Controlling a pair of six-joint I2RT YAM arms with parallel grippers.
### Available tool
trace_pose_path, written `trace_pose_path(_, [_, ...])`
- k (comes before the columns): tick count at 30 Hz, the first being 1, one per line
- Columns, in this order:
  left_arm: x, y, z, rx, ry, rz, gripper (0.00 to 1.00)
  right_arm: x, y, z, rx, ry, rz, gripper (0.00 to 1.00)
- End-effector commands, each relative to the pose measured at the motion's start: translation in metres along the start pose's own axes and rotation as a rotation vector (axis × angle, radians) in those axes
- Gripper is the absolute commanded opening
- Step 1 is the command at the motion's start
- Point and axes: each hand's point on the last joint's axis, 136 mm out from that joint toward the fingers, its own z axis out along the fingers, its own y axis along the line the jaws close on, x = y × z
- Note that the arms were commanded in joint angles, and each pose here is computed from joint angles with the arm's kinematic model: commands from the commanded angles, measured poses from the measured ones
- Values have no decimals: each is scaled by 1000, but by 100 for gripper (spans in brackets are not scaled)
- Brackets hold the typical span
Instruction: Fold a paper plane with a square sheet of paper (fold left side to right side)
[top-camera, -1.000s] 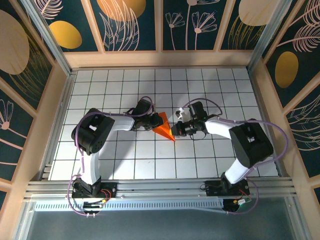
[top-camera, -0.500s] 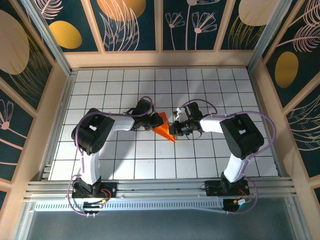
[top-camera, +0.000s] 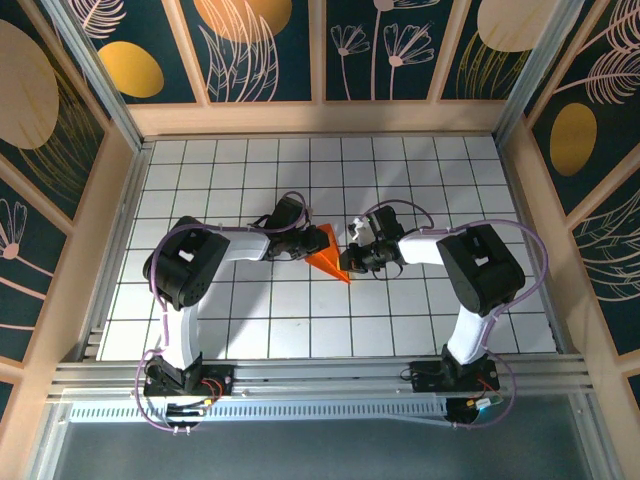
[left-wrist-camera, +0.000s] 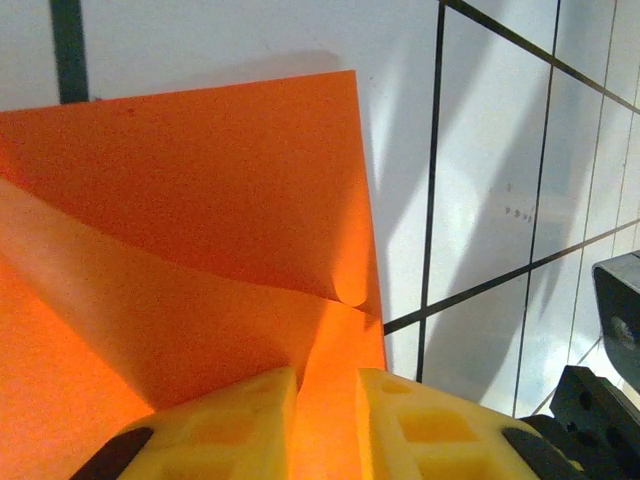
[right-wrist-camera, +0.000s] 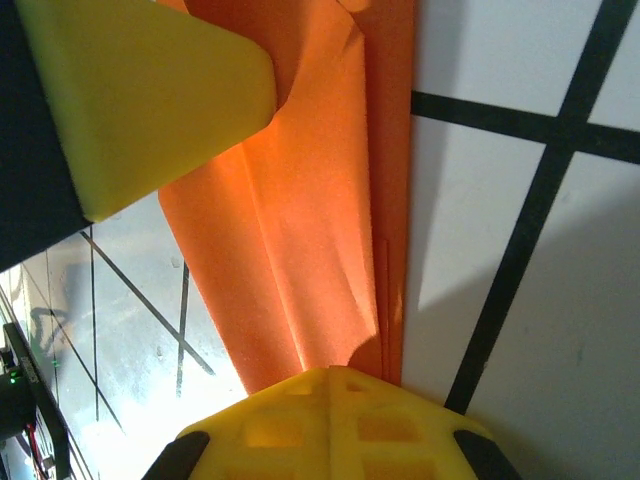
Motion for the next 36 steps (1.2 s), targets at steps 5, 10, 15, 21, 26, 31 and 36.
trace_pose_path(5, [-13,2,-10,-54,-50,8,29,23,-31,5,132,69,69,0])
trace_pose_path(10, [-28,-21,-31,-8,-129,42,32,27,-41,4,181,78,82,0])
trace_pose_path(15, [-35,-36,-56,34,-207,64,32,30,-48,2,218,81,92,0])
trace_pose_path(21, [-28,-43,-76,95,-248,84,29,32,-52,3,231,87,96,0])
trace_pose_path(26, [-13,-45,-73,167,-205,85,26,33,-53,5,234,92,98,0])
trace_pose_path(31, [0,-42,-55,198,-147,72,23,34,-57,4,257,98,95,0])
trace_pose_path(36, [5,-42,-39,218,-98,54,22,34,-57,4,261,98,92,0])
